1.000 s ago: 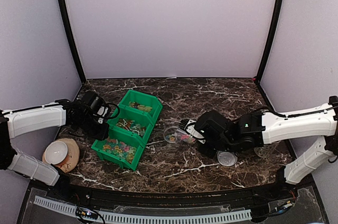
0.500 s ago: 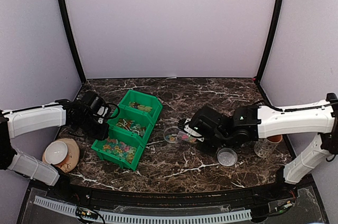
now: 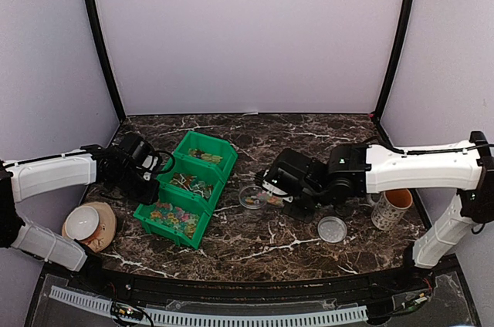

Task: Pack the candies
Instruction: Place the fake candies in the packing box.

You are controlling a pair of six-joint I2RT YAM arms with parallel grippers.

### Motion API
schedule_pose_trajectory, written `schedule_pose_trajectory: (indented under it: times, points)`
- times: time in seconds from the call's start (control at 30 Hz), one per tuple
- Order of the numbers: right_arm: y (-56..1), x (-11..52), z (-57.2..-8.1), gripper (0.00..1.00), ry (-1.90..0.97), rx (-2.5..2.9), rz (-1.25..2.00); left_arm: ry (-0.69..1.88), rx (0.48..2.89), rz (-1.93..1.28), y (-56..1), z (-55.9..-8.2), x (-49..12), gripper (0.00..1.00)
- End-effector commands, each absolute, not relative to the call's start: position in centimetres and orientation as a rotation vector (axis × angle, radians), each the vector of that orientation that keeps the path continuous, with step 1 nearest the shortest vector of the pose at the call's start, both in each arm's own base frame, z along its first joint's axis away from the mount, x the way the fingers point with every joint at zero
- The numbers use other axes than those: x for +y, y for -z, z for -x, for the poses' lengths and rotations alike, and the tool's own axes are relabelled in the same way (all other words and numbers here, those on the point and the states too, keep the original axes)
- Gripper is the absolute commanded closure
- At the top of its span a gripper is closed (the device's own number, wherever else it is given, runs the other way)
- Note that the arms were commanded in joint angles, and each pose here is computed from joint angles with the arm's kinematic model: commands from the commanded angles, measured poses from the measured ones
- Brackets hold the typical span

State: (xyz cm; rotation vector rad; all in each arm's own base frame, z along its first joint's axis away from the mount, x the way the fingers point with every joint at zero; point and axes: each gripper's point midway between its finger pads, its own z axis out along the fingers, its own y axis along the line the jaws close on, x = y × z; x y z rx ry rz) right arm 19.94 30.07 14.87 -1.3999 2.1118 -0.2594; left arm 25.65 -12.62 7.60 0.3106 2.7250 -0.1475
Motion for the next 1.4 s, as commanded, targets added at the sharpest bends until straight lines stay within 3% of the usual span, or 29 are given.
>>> schedule_pose_trajectory:
  times: [0.0, 0.7, 1.37]
  points:
    - [-16.2, 30.2, -20.2, 1.0, 0.297, 2.098, 1.401, 0.287, 2.509, -0.268, -12.7, -29.1, -15.1, 1.0]
    - [-17.4, 30.1, -19.9, 1.0, 0.379, 2.067, 1.423, 0.283, 2.506, -0.268, -12.7, -29.1, -15.0, 1.0]
    - [-20.4, 35.8, -22.6, 1.0, 0.112, 1.882, 1.143, 0.365, 2.584, -0.339, -10.7, -28.2, -16.4, 1.0]
